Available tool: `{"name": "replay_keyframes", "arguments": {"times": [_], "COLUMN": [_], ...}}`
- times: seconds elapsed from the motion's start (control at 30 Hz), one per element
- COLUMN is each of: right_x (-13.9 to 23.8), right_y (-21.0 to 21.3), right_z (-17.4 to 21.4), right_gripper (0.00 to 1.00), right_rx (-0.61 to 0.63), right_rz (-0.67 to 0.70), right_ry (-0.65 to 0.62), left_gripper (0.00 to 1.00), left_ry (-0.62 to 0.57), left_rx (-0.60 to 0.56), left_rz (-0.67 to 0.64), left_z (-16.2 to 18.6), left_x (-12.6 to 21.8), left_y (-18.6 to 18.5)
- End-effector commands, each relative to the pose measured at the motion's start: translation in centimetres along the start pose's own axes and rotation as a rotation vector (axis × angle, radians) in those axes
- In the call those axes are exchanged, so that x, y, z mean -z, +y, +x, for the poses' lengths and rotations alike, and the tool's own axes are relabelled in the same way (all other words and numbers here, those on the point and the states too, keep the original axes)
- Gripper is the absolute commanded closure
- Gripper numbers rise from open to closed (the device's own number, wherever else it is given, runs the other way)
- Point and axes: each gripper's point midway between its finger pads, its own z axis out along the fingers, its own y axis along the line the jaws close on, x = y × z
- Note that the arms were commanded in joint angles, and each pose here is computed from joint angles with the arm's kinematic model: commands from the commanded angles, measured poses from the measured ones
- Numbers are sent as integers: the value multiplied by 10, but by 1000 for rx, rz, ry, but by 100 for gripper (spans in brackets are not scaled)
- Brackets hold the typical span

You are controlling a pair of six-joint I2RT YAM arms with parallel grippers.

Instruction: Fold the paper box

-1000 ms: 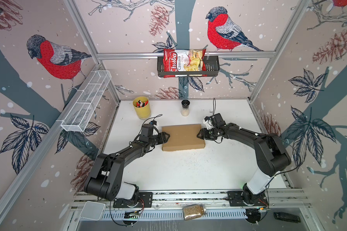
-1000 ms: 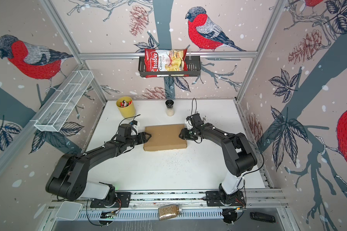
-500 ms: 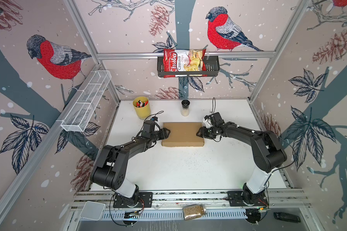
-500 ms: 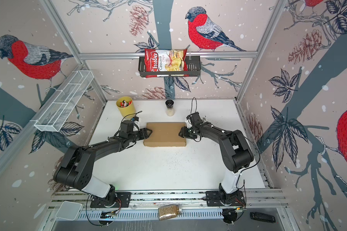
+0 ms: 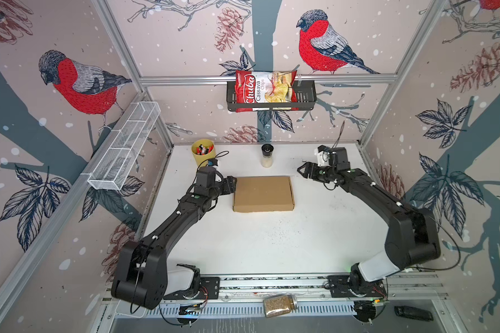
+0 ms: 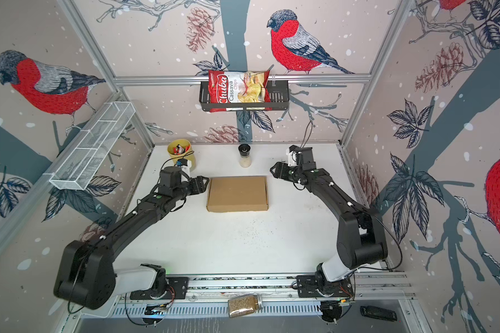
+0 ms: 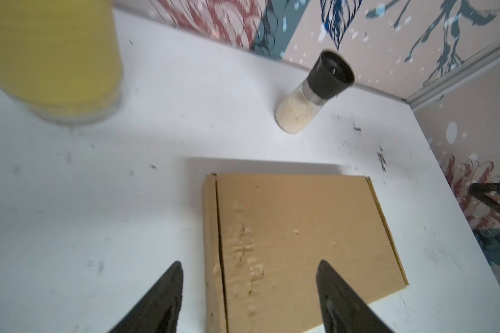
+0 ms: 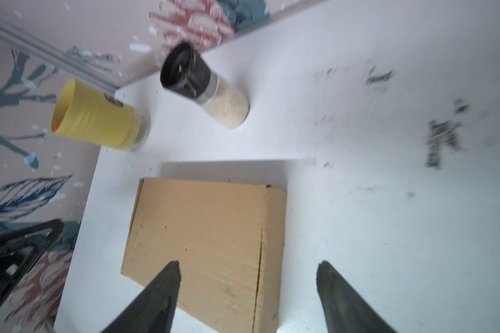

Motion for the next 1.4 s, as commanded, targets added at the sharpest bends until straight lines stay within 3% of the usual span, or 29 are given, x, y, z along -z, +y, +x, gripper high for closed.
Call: {"name": "replay_keyframes", "arguments": {"times": [0.0, 0.1, 0.2, 0.27, 0.47, 0.73, 0.83, 1.03, 1.17, 1.23, 1.37], "right_x": [34, 78, 112, 117, 95, 114, 115, 93, 104, 111, 109], "right_y": [-13, -26, -32, -40, -70, -141, -160, -193, -195, -186, -175], "right_z": [-45, -70, -78, -75, -64, -37, -22, 4, 1, -6, -13], "right_gripper": [24, 24, 20, 0, 1, 1, 1, 1, 1, 1, 1], "right_rx": [17, -16, -20, -5, -29, -123, -120, -79, 1, 64, 122], "right_rz": [116, 224, 265, 284, 366, 616, 699, 831, 857, 808, 742], "right_ry": [-219, -439, -632, -695, -671, -719, -722, -648, -696, -777, -814], "left_gripper": [27, 27, 27, 27, 27, 18, 15, 13, 10, 4, 4], "left_ry": [-172, -307, -405, -443, -516, -636, -666, -673, -703, -735, -744], "left_rx": [-120, -236, -271, -256, -218, -205, -237, -249, -307, -272, -219], "left_rz": [-86, -61, -17, 15, -88, -554, -671, -683, -670, -676, -585], "left_z": [-29, -45, -47, -41, -31, -17, -9, 5, 9, 7, 4], "left_x": [21, 47, 65, 70, 70, 99, 111, 96, 88, 90, 82], "left_y": [11, 2, -5, -7, 20, 103, 122, 134, 138, 140, 143]}}
